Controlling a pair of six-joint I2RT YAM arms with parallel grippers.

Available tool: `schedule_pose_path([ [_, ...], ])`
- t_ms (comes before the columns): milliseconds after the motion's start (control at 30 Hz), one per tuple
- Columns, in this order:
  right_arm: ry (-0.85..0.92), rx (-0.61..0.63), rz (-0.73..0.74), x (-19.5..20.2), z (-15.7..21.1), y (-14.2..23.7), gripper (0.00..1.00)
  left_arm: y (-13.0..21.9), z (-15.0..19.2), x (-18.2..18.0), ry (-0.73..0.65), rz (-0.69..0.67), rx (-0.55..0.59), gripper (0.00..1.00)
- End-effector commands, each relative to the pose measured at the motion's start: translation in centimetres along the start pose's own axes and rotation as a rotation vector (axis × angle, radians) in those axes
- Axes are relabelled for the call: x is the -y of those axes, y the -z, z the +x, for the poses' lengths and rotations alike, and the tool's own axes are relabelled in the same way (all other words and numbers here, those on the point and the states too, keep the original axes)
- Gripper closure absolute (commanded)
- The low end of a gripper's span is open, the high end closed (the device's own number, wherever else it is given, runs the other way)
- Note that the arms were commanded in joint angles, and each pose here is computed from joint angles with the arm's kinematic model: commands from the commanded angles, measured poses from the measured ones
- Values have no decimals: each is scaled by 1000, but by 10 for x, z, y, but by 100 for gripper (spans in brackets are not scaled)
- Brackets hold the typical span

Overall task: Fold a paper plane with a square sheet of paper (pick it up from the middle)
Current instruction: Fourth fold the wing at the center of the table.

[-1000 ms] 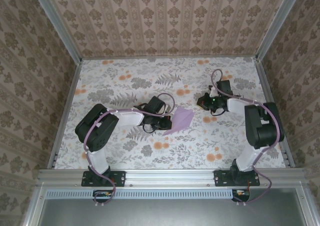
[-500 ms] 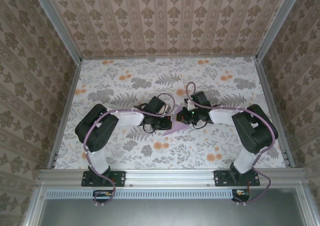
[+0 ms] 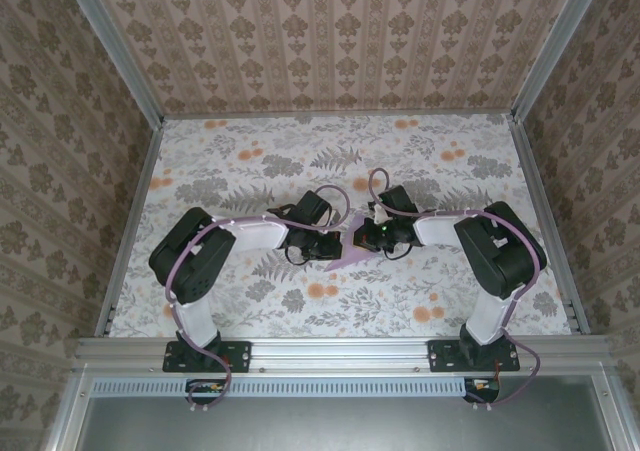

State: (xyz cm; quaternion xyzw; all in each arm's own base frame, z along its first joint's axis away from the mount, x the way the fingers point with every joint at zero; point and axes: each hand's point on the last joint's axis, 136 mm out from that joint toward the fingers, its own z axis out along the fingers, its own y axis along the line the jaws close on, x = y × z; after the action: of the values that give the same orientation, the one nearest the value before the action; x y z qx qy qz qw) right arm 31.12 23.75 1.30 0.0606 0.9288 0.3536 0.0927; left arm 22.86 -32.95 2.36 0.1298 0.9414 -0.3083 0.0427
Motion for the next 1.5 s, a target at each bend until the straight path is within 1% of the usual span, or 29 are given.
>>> schedule_pose_path([
  [0, -39, -37, 195, 49, 16, -7, 100, 18, 0, 15, 22, 32, -8, 95],
  [133, -41, -39, 217, 53, 17, -7, 100, 17, 0, 23, 68, 81, -4, 88],
  [233, -46, -45, 219, 55, 18, -8, 100, 11, 3, 29, 102, 124, -25, 87],
  [333, -51, -49, 223, 56, 19, -9, 100, 7, 4, 29, 106, 113, -36, 85],
  [433, -54, -52, 230, 58, 20, -9, 100, 3, 7, 22, 131, 89, -48, 84],
  [667, -59, -59, 241, 61, 21, -10, 100, -6, 18, 3, 202, 43, -78, 84],
  [1000, -64, -68, 258, 65, 23, -11, 100, -7, 27, -16, 246, -4, -79, 85],
  [1300, -68, -75, 279, 70, 25, -12, 100, -3, 37, -28, 282, -7, -75, 87],
  [1467, -74, -85, 305, 75, 26, -12, 100, -1, 48, -35, 299, -11, -79, 89],
])
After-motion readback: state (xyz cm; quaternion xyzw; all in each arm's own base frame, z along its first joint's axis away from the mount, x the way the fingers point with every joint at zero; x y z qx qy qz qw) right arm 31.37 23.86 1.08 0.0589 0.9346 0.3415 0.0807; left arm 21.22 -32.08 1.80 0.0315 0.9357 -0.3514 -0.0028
